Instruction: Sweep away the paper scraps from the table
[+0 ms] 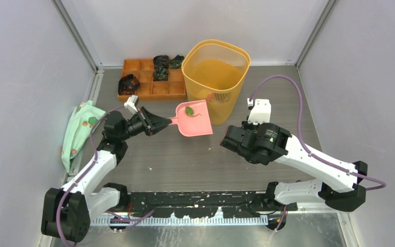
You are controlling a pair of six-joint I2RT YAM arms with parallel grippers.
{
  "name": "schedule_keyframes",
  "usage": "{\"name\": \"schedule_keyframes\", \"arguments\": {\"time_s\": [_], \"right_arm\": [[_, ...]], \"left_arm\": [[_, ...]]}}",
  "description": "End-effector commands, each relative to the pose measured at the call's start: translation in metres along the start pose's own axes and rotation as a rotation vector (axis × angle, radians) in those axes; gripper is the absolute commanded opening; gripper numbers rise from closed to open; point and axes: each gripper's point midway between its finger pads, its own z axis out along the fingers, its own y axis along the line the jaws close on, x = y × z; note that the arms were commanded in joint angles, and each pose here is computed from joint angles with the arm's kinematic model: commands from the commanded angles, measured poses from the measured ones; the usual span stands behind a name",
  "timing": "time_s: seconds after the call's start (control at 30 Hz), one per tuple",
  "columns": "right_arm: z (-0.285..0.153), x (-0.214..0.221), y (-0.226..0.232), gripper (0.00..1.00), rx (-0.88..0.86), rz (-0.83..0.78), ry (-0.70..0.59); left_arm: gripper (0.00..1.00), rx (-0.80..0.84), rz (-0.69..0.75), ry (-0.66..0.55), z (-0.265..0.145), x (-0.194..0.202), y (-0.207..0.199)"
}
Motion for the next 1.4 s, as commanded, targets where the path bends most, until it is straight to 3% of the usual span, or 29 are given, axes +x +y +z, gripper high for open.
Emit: {"name": "schedule_keyframes", "arguments": {"time_s": [0.0,0.33,0.77,1.1,1.2,1.37], "right_arm": [[-0.002,-0.004,-0.022,0.00,0.044,-0.051,-0.021],[-0.001,-0.004,-0.025,0.00,0.040,-0.049,-0.012],[0.003,0.001,-0.033,0.01,0.025,-0.019,-0.008],[0.001,0.011,-0.046,0.01,-0.005,0.034,0.008],[0.000,0.012,-0.047,0.00,-0.016,0.055,0.007],[0.004,0.011,-0.039,0.00,-0.006,0.020,0.009]], "left_arm": [[0.01,-0.075,-0.101,0.040,-0.004,0.010,0.009],[0.00,-0.076,-0.203,0.036,-0.015,0.008,-0.038],[0.00,-0.018,-0.176,-0.017,-0.016,-0.031,-0.154],[0.01,0.083,-0.130,-0.017,0.046,-0.112,-0.220],[0.01,0.076,-0.112,0.014,0.075,-0.138,-0.219],[0.01,-0.022,-0.057,0.073,0.120,-0.170,-0.182]]}}
